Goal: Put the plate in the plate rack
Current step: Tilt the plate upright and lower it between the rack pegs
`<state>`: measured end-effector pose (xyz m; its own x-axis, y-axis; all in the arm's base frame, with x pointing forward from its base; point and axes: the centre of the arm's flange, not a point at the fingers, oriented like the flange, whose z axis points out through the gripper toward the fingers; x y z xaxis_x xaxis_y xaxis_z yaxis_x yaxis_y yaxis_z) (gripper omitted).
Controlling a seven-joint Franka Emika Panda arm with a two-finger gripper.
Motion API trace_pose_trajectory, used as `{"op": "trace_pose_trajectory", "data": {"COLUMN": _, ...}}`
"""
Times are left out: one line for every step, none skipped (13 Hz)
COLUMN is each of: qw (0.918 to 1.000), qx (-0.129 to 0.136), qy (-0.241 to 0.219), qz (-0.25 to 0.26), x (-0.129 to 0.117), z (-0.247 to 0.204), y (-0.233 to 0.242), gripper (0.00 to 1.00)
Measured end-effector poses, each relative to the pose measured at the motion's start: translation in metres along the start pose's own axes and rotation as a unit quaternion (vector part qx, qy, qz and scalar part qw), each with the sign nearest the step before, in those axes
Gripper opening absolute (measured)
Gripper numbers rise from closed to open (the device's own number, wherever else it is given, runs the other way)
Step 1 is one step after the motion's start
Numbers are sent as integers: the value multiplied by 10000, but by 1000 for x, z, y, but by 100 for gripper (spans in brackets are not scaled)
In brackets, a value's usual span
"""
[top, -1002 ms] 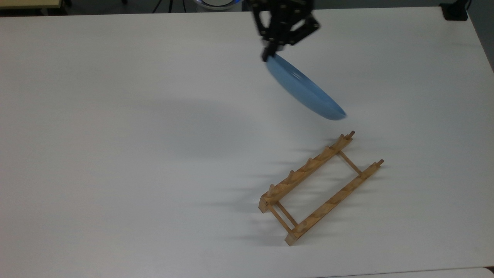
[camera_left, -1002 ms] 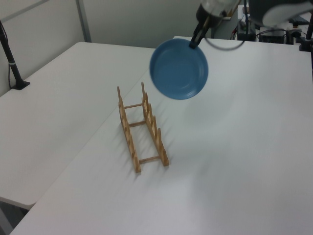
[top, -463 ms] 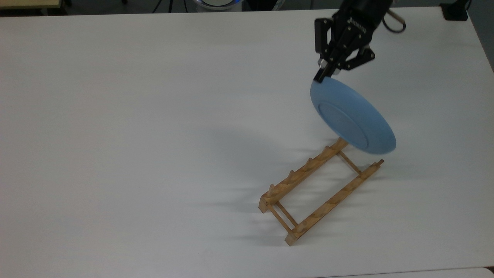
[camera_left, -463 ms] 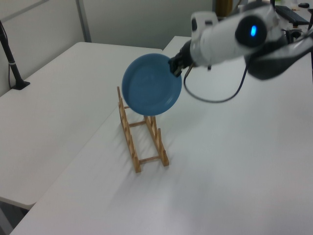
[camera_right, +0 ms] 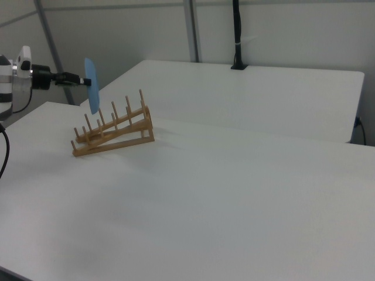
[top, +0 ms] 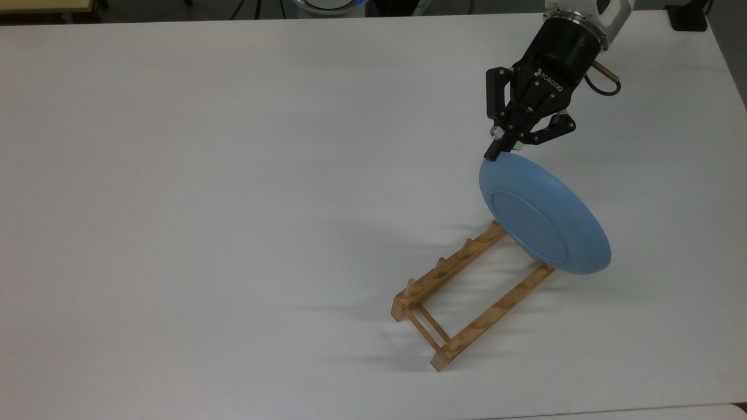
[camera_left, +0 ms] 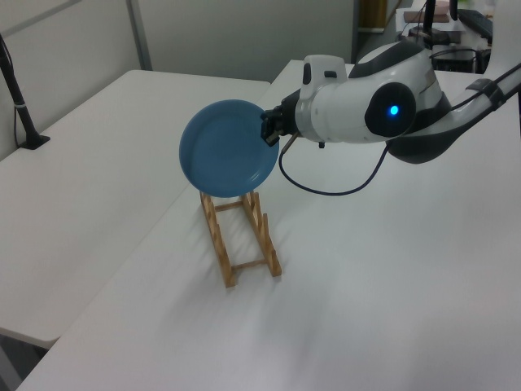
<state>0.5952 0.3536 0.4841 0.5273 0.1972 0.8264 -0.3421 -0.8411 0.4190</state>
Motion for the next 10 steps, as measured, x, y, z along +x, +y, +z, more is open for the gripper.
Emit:
{"op": "trace_pose_trajectory", "data": {"qw": 10000, "qx": 27, "qy": 6, "qz": 21, "x": 0, "z": -2, "y": -3, "gripper": 5}}
{"op": "trace_pose_trajectory", "data": {"qw": 10000, "qx": 65, "qy": 37, "qz": 41, "x": -3, "z": -7, "y": -9, "gripper": 5}}
{"op": "trace_pose_trajectory", "data": {"qw": 10000, "qx": 75, "qy": 48, "qz": 38, "x": -5, "z": -10, "y": -13, "gripper": 5}}
{"op": "trace_pose_trajectory", "data": {"qw": 10000, "qx": 75, "qy": 44, "qz": 23, "x": -8, "z": -13, "y": -18, "gripper": 5}}
{"op": "trace_pose_trajectory", "data": {"qw": 10000, "qx": 54, "qy": 21, "qz": 7, "x": -14, "z": -15, "y": -23, "gripper": 5}}
{"op": "trace_pose_trajectory", "data": {"qw": 10000, "qx": 35, "qy": -8, "qz": -7, "x": -19, "z": -15, "y": -28, "gripper": 5}}
{"op": "trace_pose_trajectory", "data": {"qw": 10000, "qx": 22, "qy": -24, "qz": -33, "x": -24, "z": -14, "y": -32, "gripper": 5}}
{"op": "trace_pose_trajectory", "data": {"qw": 10000, "qx": -1, "qy": -29, "qz": -50, "x": -27, "z": -13, "y": -35, "gripper": 5}}
{"op": "trace_pose_trajectory", "data": {"qw": 10000, "qx": -41, "qy": -39, "qz": -39, "x": -31, "z": -11, "y": -38, "gripper": 5}}
{"op": "trace_pose_trajectory", "data": {"qw": 10000, "qx": -42, "qy": -43, "qz": -27, "x": -35, "z": -9, "y": -40, "gripper": 5}}
